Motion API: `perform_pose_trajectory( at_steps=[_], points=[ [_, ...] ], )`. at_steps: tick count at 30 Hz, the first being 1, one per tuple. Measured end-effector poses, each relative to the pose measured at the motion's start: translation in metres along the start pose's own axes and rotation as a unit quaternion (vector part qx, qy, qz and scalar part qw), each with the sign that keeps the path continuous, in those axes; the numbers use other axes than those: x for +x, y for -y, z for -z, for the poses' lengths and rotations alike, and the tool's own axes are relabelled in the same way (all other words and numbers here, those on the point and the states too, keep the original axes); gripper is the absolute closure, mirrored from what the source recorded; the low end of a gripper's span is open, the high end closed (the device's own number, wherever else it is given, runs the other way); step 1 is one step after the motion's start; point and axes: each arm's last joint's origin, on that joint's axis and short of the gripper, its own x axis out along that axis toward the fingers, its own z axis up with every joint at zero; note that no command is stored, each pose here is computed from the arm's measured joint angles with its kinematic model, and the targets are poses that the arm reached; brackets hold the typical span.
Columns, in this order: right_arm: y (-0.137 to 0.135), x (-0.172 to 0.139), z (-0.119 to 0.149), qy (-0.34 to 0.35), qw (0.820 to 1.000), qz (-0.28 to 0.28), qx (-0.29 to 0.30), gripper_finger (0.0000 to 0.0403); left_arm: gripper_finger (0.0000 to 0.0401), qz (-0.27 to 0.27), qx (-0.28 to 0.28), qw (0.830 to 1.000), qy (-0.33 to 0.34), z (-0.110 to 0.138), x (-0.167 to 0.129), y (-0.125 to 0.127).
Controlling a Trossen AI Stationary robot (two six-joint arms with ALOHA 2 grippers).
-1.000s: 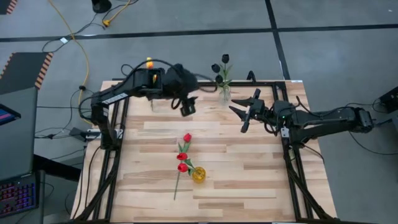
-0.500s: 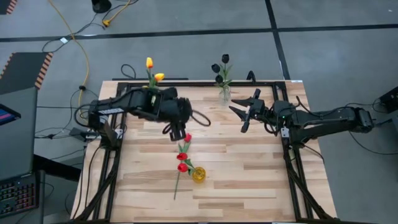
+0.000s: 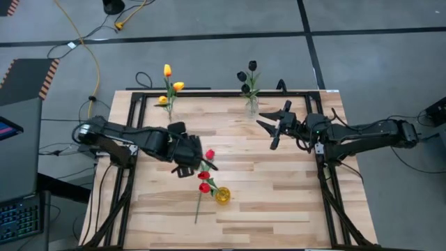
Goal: Sort flowers into vase by color
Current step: Put the red flower into the yellow vase
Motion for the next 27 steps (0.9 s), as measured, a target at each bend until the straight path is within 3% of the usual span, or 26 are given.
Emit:
perform_pose_trajectory(
  at_steps=[4, 7, 12, 15, 17, 20, 27],
  points=[
    [-0.002, 0.000, 0.000, -0.001, 1.000, -0.005, -0.001, 0.0246, 0.0216, 0.039, -0.049, 0.998, 0.021, 0.035, 0.027, -0.004],
    [-0.001, 0.000, 0.000, 0.001, 1.000, -0.004, 0.000, 0.0246, 0.0216, 0.095, -0.136, 0.986, 0.028, 0.061, 0.051, -0.004],
    [-0.001, 0.000, -0.004, 0.020, 1.000, -0.002, 0.006, 0.0246, 0.0216, 0.158, -0.318, 0.934, 0.027, 0.097, 0.091, 0.002],
    [-0.001, -0.001, -0.006, 0.027, 1.000, -0.002, 0.008, 0.0246, 0.0216, 0.180, -0.370, 0.910, 0.043, 0.108, 0.113, 0.008],
    [-0.001, -0.001, -0.006, 0.027, 1.000, -0.002, 0.015, 0.0246, 0.0216, 0.199, -0.376, 0.903, 0.064, 0.111, 0.125, 0.013],
    [-0.001, -0.001, -0.005, 0.026, 0.999, -0.003, 0.039, 0.0246, 0.0216, 0.222, -0.352, 0.905, 0.088, 0.113, 0.139, 0.020],
    [-0.001, -0.001, -0.005, 0.026, 0.997, -0.005, 0.069, 0.0246, 0.0216, 0.215, -0.256, 0.937, 0.101, 0.107, 0.151, 0.033]
  ],
)
